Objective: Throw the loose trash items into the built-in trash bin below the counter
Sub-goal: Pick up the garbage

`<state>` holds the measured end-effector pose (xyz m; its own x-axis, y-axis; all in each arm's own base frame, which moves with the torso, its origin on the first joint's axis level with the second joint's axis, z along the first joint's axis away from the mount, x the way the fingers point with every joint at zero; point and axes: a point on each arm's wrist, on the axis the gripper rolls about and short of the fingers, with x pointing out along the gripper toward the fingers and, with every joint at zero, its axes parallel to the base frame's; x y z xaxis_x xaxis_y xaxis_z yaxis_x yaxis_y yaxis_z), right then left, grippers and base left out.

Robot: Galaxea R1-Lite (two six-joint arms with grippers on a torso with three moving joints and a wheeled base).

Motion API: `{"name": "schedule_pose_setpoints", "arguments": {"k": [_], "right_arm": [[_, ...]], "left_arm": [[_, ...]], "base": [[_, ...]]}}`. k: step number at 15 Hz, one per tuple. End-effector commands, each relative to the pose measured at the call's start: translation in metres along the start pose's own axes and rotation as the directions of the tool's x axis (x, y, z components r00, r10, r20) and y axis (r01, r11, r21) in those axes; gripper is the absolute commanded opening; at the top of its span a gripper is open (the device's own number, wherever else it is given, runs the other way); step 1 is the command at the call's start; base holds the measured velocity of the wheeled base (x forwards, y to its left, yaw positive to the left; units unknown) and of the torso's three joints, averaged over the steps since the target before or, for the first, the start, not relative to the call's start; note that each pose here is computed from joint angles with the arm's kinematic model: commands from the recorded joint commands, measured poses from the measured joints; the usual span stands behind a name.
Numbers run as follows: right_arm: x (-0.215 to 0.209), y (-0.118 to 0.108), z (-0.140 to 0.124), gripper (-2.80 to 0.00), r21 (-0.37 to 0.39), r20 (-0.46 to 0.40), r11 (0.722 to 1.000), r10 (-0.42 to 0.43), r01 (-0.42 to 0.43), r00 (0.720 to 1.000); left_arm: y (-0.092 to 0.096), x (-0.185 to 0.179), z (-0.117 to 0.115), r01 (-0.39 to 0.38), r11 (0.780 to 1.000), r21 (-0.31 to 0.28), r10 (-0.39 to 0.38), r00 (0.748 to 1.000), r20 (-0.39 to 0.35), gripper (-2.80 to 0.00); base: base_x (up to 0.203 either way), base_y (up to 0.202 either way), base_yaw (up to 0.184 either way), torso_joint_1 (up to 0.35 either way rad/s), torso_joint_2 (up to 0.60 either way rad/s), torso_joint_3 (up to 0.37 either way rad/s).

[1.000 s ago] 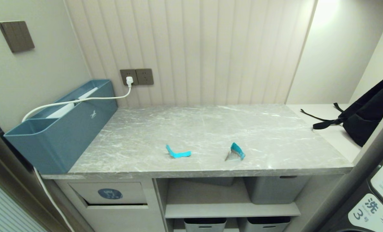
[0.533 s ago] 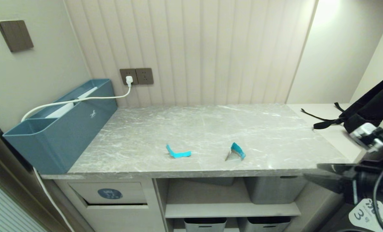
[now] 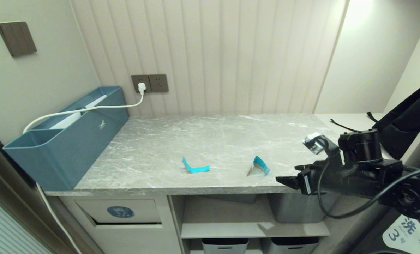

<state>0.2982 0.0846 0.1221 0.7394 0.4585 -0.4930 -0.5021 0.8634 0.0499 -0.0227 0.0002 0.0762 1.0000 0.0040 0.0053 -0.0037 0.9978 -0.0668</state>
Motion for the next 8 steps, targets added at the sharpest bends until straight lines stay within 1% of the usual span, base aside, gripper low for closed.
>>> {"name": "schedule_pose_setpoints", "arguments": {"k": [1,3,8], "right_arm": [[0.025,-0.005,-0.002,0.0,0.009,-0.025,1.0,-0.007,0.008,1.0],[0.037,-0.009,0.003,0.0,0.014,-0.019,0.999,-0.04,0.04,0.999],[0.047,-0.008,-0.001,0.0,0.011,-0.036,0.999,-0.036,0.036,0.999]], "left_arm": [[0.0,0.0,-0.001,0.0,1.0,-0.001,0.0,1.0,-0.003,-2.8],[0.0,0.0,-0.001,-0.001,1.0,-0.001,0.001,1.0,-0.004,-2.8],[0.0,0.0,-0.001,-0.001,1.0,-0.001,0.001,1.0,-0.004,-2.8]], "base": [[0.0,0.0,0.0,0.0,0.0,0.0],[0.0,0.0,0.0,0.0,0.0,0.0],[0.0,0.0,0.0,0.0,0.0,0.0]]}}
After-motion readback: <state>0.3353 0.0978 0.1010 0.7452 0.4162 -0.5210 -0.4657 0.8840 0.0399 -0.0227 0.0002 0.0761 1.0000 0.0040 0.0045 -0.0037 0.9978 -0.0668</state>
